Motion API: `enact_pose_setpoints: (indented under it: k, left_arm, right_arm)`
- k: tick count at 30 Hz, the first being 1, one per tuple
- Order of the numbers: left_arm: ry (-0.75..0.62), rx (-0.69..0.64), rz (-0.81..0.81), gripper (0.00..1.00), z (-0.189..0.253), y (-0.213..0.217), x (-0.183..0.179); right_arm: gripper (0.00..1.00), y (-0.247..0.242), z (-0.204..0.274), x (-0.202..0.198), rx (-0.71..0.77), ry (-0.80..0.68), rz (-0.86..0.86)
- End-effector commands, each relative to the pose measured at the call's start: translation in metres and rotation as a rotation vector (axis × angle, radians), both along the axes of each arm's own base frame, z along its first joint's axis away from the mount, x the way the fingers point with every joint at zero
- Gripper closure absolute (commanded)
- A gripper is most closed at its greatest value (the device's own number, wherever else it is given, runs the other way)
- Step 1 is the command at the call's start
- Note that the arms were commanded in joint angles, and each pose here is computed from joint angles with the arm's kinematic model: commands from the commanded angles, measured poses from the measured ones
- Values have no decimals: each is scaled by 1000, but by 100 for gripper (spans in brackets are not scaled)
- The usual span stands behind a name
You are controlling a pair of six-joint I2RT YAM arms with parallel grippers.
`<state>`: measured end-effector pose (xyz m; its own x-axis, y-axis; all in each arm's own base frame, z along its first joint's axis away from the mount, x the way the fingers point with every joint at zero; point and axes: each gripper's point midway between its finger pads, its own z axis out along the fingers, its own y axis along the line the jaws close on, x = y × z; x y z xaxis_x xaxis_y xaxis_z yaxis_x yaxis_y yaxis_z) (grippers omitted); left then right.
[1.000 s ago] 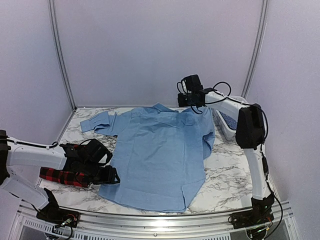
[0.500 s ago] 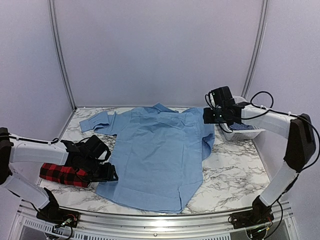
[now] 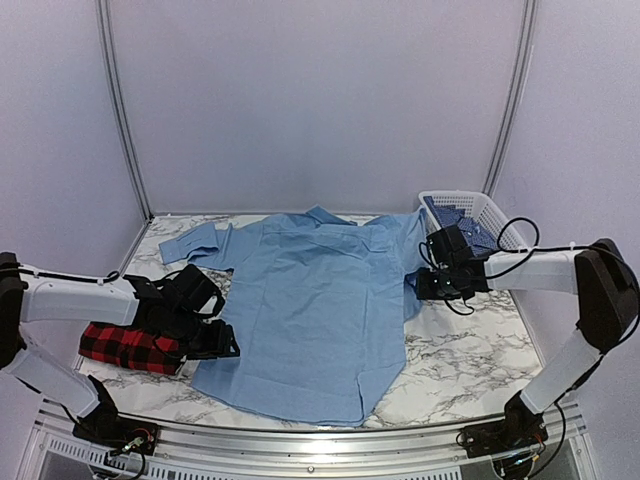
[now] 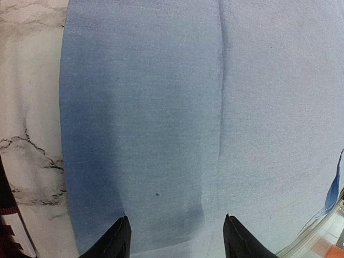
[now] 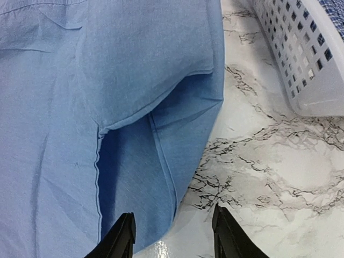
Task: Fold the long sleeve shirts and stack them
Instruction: Adjust the flattened shirt at the center of the board.
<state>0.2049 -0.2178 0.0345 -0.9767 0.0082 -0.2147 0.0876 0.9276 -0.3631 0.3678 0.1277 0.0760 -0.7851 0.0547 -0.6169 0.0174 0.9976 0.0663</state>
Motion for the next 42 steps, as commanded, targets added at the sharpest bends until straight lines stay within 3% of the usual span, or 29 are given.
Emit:
enact_pose_setpoints:
  k: [1, 7, 11, 17, 26, 34, 42]
  left_arm:
    - [5, 1, 8, 40, 6, 1, 1]
    - [-6, -12, 14, 40, 11, -1, 4]
    - [-10, -16, 14, 40, 13, -1, 3]
    - [-15, -12, 17, 40, 14, 1, 3]
    - [-11, -5, 15, 40, 11, 3, 1]
    - [-11, -13, 17, 39, 12, 5, -2]
    - [-10, -24, 11, 39, 14, 1, -1]
  right_arm:
    - [56, 8, -10, 12, 64, -15, -23]
    - [60, 5, -40, 13, 59, 14, -57]
    - [68, 2, -49, 17, 29, 26, -83]
    - [100, -9, -20, 28, -37, -18, -116]
    - [100, -36, 87, 46, -271, -126, -119]
    - [100, -47, 169, 47, -393, -183, -63]
    - [100, -11, 103, 17, -397, 16, 111]
